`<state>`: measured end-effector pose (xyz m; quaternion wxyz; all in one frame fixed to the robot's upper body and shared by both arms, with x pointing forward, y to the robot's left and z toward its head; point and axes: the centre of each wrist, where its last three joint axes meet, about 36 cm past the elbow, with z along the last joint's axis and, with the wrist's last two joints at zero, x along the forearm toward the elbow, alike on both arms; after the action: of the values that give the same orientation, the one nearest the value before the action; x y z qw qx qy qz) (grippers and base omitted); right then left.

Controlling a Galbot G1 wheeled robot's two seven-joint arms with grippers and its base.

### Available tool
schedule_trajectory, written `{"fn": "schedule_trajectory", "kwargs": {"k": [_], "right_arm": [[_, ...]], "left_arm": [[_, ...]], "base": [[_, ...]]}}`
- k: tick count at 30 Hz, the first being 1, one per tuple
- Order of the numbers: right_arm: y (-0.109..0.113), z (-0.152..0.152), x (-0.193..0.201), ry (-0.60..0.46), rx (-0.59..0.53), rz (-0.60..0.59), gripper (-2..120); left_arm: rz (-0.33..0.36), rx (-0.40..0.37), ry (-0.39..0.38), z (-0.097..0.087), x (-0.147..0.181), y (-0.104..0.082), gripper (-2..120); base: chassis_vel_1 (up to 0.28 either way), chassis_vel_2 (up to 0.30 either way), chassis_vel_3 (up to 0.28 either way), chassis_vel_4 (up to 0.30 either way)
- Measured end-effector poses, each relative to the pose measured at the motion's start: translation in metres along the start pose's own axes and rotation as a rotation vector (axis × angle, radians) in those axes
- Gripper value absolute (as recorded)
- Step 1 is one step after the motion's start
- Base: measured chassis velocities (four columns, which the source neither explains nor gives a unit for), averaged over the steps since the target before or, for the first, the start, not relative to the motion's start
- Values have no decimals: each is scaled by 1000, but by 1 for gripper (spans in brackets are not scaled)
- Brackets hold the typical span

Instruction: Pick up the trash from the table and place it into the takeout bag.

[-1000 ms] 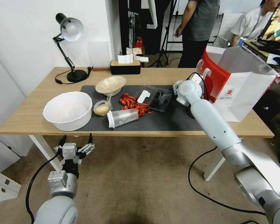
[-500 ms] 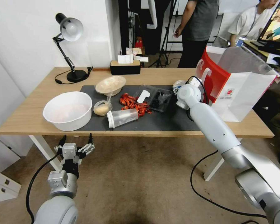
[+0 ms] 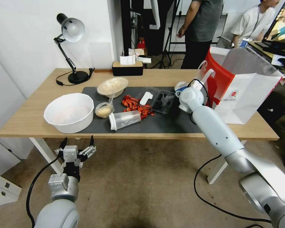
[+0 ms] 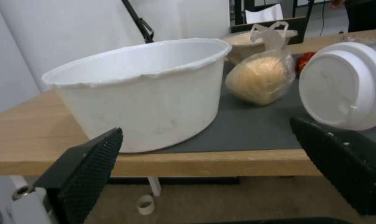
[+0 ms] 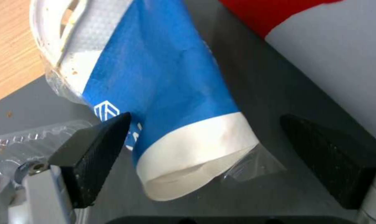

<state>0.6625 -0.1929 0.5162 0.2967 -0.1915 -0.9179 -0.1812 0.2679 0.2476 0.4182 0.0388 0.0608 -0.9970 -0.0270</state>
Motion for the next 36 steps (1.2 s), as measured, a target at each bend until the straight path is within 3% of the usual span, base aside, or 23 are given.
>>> {"fn": "schedule_trajectory", "kwargs": {"k": [10,22,36], "right_arm": [[-2,1,-2,4,-10,-6,78],[-4,4,-3,12,-17,-10,39],[-4,11,0,9,-15,-28,34]], "left_arm": [[-1,-3,0,0,0,0,100],[5,-2,1,1,-2,-1,100],[4,-2,3,2,-3,-1,100]], "base": [[0,0,0,0],[0,0,0,0],[0,0,0,0]]}}
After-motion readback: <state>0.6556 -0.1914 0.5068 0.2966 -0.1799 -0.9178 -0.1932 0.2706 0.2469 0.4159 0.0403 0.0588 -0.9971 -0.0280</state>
